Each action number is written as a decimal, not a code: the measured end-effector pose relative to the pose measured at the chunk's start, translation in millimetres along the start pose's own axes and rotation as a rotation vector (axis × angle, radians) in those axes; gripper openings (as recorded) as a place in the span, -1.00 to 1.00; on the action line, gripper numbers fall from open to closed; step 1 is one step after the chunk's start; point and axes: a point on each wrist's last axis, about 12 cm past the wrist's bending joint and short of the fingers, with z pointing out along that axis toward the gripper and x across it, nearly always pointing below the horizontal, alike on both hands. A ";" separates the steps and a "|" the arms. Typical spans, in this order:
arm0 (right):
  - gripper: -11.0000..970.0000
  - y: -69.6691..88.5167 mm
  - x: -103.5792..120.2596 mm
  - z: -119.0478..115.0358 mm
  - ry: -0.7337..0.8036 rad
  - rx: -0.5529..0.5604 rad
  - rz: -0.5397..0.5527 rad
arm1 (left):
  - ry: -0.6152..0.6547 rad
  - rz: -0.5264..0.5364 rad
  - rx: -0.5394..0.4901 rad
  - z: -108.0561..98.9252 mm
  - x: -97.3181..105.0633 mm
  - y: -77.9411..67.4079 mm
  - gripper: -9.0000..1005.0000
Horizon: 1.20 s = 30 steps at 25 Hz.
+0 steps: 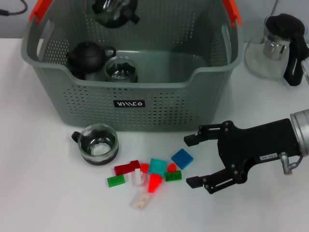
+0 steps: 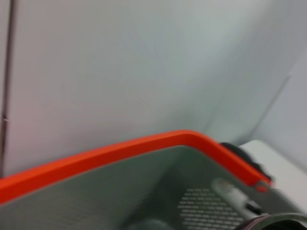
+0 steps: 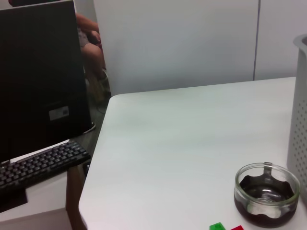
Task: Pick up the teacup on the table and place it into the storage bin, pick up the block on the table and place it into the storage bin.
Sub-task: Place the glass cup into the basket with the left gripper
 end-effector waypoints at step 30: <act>0.94 -0.2 -1.0 1.7 -0.007 -0.005 -0.006 | 0.241 0.245 -0.210 135.8 1.3 -34.0 -0.87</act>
